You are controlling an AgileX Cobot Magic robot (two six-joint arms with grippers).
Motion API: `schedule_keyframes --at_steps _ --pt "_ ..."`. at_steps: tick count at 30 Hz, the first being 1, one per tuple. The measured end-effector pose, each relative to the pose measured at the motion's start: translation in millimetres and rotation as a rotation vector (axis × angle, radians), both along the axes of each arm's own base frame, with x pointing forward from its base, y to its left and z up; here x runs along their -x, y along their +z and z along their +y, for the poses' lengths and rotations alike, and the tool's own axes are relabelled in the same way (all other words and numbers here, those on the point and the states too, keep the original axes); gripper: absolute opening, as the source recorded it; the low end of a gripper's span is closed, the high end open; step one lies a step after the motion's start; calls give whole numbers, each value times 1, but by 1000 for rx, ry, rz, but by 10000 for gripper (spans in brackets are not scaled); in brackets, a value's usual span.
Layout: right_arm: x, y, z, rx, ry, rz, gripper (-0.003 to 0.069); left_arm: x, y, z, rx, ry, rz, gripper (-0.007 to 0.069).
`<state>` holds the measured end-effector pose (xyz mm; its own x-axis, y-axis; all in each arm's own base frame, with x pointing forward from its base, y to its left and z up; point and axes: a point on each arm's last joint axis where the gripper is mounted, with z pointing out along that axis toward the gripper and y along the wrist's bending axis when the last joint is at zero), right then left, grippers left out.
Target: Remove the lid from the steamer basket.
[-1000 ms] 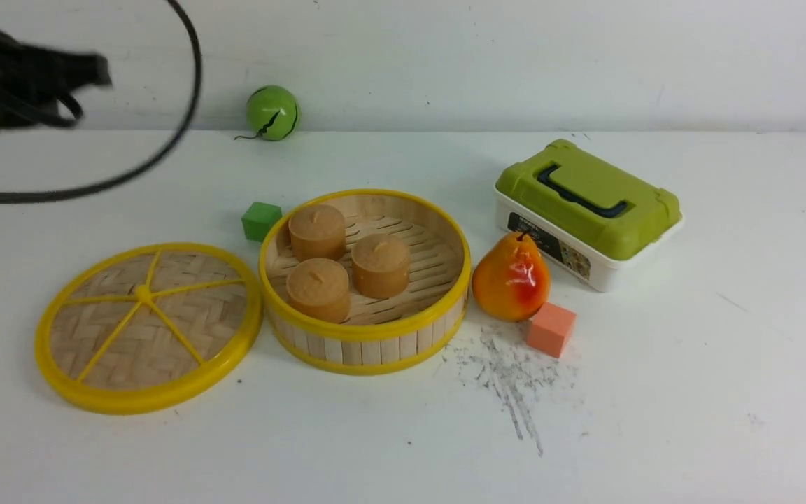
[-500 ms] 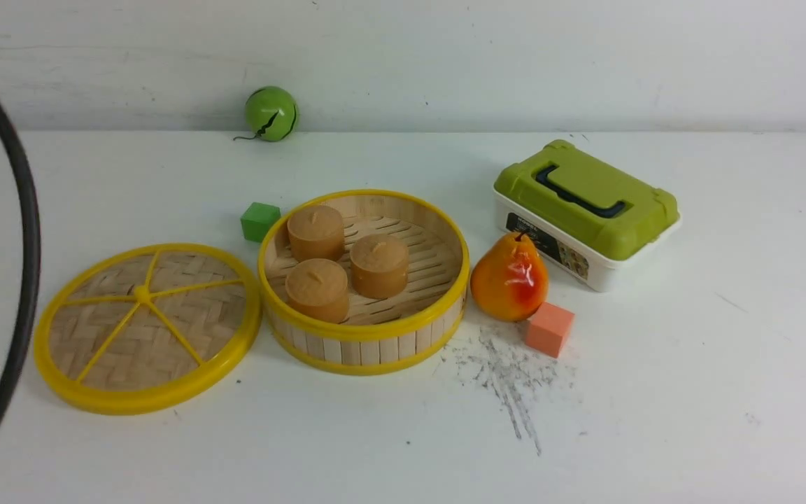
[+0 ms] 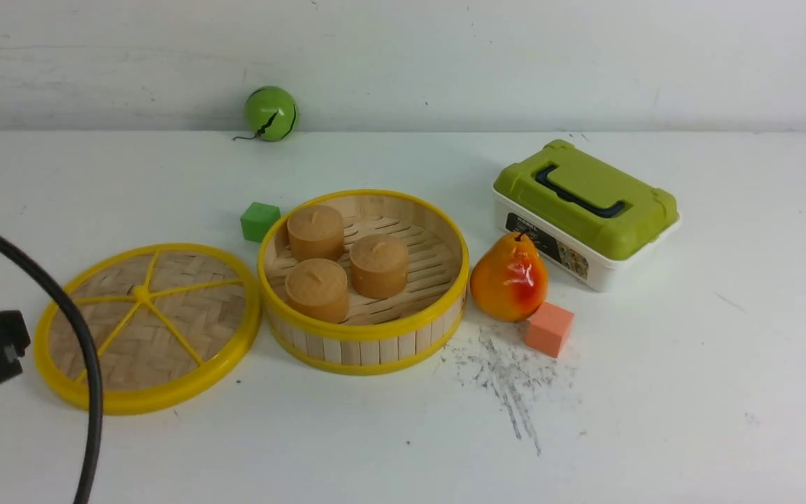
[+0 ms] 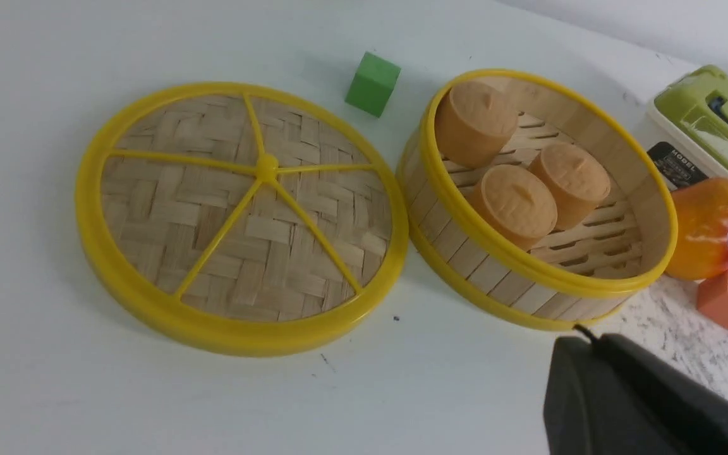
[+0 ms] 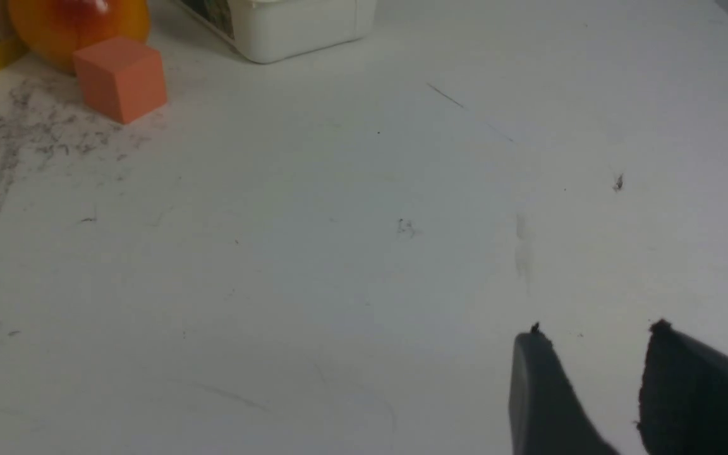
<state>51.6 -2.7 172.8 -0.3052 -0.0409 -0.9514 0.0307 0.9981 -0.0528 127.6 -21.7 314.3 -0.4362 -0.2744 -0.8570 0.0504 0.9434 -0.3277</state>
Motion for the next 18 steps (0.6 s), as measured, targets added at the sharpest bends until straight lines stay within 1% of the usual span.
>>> schedule_keyframes --at_steps 1,4,5,7,12,14,16,17,18 --pt "0 0 0 0 0 0 240 1 0 0 -3 0 -4 -13" --pt "0 0 0 0 0 0 240 19 -12 6 -60 14 -103 -13" --pt "0 0 0 0 0 0 240 20 -15 6 -67 16 -108 -13" --pt "0 0 0 0 0 0 240 36 -34 10 -102 30 -207 -13" --pt "0 0 0 0 0 0 240 58 -96 14 -156 40 -303 -13" --pt "0 0 0 0 0 0 240 65 -116 15 -157 41 -319 -13" --pt "0 0 0 0 0 0 240 69 -124 15 -151 41 -308 -13" --pt "0 0 0 0 0 0 240 72 -131 15 -147 36 -256 -13" --pt "0 0 0 0 0 0 240 72 -132 15 -147 35 -249 -13"
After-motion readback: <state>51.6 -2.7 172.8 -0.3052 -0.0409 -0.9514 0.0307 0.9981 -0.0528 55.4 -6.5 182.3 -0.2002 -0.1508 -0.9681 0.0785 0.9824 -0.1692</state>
